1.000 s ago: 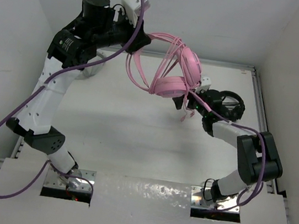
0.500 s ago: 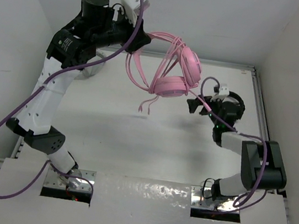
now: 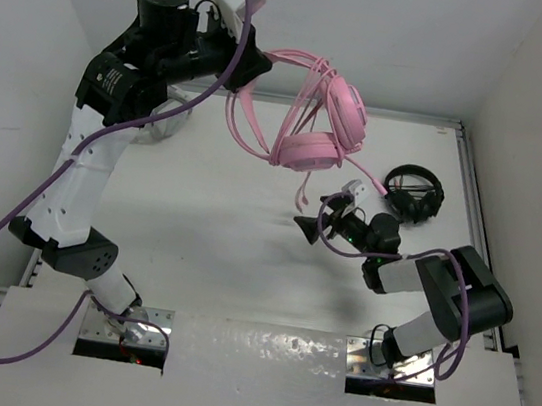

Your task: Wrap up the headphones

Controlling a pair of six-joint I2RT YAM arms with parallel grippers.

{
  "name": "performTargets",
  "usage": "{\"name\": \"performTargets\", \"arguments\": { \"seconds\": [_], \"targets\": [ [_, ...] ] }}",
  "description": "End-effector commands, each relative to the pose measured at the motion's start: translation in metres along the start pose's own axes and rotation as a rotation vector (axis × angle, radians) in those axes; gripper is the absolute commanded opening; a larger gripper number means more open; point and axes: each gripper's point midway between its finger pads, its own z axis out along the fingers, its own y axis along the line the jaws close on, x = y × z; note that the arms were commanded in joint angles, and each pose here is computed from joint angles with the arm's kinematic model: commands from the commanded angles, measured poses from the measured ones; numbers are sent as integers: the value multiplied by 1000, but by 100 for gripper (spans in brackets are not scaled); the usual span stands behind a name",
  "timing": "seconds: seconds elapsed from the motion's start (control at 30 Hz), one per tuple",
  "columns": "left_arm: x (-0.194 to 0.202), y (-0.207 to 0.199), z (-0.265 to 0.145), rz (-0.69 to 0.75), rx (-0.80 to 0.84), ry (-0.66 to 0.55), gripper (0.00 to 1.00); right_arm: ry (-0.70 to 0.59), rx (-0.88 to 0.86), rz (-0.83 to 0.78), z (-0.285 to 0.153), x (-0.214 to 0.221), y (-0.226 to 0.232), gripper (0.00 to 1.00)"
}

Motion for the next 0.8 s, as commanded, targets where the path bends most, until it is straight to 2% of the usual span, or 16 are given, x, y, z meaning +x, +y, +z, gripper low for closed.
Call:
{"name": "performTargets", "arguments": {
  "seconds": [0.0, 0.2, 0.3, 0.37, 0.4, 0.5, 0.6, 0.77],
  "targets": [
    [-46, -10, -16, -3, 25, -157, 0, -416, -32, -139, 15, -117, 3, 99],
    [-49, -14, -15, -14, 49, -166, 0, -403, -18, -81, 35, -117, -8, 99],
    [-49, -17, -14, -29, 66, -164, 0, -354, 70, -59, 48, -105, -31, 97],
    [-50, -20, -14, -36, 82, -167, 0, -334, 68, -56, 60, -102, -37, 80],
    [-52, -20, -14, -38, 82, -172, 0, -287, 54, -29, 66, -91, -36, 52],
    [-58, -20, -16, -50, 77, -186, 0, -229, 12, 5, 77, -69, -27, 2],
    [-63, -13, -18, -51, 32, -202, 0, -204, 11, -21, 72, -46, -8, 0],
    [-53, 24, -6, -127, -132, -194, 0, -166, -4, -44, 50, -30, 29, 0]
  ]
}}
